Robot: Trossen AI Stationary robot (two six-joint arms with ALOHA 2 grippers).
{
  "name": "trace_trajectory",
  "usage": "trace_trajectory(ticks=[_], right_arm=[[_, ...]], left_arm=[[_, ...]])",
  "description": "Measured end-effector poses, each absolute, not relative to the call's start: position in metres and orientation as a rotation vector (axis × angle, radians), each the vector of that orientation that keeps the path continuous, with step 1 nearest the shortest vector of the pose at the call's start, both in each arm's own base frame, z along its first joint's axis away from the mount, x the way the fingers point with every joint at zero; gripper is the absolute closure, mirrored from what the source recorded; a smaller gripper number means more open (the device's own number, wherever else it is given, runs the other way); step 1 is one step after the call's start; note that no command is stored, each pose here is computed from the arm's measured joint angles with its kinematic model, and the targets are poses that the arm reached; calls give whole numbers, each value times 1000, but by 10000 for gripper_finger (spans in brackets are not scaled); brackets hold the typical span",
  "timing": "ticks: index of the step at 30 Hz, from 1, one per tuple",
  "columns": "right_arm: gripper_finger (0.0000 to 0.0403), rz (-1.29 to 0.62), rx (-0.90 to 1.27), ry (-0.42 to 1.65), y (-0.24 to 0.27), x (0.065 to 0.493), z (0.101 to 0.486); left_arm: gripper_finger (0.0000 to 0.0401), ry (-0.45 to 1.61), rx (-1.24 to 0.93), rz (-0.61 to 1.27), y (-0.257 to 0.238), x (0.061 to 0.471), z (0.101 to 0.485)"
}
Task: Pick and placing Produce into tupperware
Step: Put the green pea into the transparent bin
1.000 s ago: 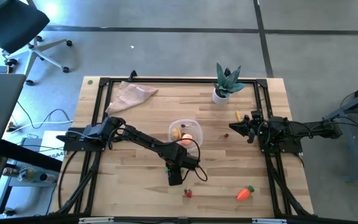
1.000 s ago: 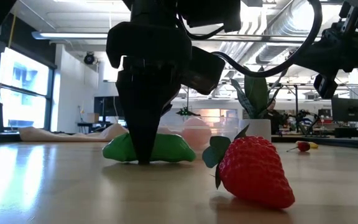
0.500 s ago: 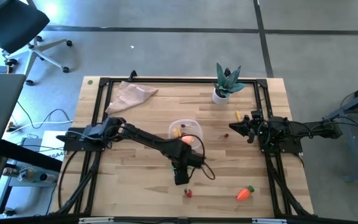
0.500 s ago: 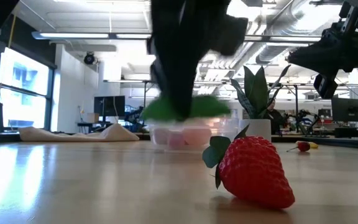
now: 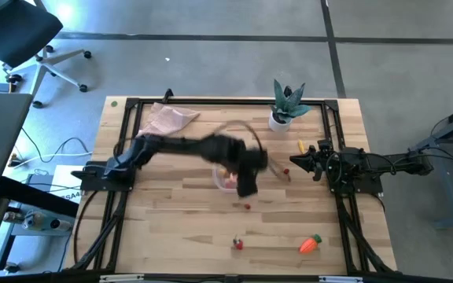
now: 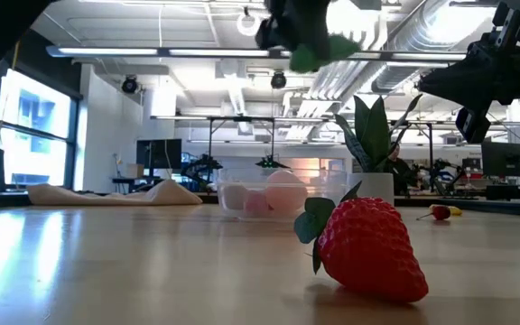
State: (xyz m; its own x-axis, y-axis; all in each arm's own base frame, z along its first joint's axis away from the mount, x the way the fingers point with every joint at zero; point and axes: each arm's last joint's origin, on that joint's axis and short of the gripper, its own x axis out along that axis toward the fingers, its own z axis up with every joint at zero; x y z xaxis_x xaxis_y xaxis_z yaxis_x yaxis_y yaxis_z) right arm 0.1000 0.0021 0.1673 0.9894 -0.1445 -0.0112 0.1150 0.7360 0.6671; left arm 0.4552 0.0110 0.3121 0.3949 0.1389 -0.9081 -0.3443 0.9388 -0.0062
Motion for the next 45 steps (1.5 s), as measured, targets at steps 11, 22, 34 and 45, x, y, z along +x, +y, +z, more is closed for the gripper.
trace_trajectory(ticks=[11, 22, 34, 45], right_arm=[[366, -142, 730, -42, 2, 100, 167], [366, -142, 730, -43, 2, 100, 167], [366, -142, 730, -43, 2, 100, 167], [366, -142, 730, -42, 2, 100, 167]], left_arm=[[268, 1237, -287, 313, 112, 450, 282], [268, 1523, -282, 271, 120, 458, 212], [268, 1557, -318, 226, 115, 467, 185], [267, 1551, -339, 252, 114, 469, 184]])
